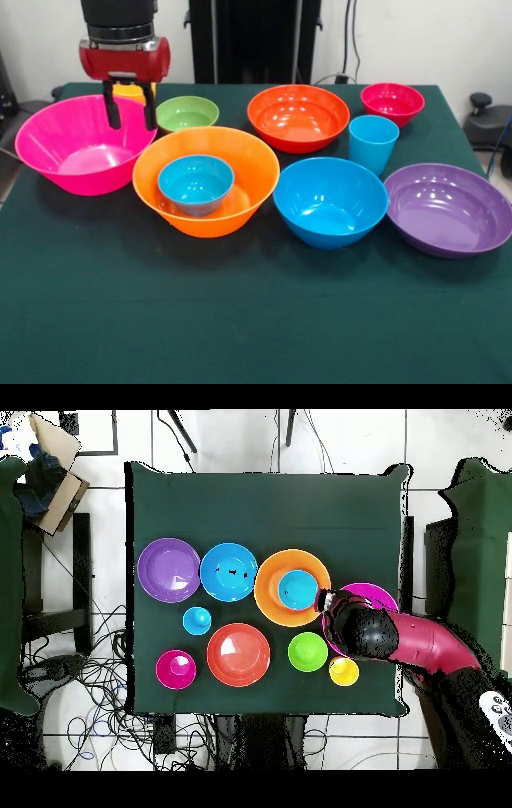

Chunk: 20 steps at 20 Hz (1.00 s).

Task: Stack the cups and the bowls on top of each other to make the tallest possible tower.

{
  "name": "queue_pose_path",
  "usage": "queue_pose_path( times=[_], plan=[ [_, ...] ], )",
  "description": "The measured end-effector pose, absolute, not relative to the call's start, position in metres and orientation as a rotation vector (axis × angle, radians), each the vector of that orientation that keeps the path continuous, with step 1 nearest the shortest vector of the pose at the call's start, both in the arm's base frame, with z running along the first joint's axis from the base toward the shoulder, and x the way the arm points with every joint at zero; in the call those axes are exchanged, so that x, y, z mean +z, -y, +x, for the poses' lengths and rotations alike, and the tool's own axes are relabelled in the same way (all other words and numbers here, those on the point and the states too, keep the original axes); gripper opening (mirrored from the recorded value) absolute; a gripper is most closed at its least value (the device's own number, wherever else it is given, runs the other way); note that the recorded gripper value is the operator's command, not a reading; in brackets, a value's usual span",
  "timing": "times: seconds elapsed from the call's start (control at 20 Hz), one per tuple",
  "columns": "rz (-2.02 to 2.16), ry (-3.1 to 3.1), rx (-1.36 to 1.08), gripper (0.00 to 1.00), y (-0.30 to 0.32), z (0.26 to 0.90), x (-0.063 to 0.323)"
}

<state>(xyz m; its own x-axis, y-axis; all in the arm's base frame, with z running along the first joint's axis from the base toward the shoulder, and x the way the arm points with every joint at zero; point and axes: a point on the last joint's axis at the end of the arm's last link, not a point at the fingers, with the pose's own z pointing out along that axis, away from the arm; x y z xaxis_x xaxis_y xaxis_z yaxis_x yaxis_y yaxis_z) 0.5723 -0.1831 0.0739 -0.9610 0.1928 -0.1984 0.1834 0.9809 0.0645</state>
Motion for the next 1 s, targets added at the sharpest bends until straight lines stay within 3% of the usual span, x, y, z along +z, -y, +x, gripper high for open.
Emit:
queue_pose_path(
  times=[0.45,1.0],
  plan=[
    [0.274,-2.977,0.062,0.0,0.19,0.56,0.07],
    [0.336,-3.009,0.035,0.0,0.266,0.498,0.035]
  ],
)
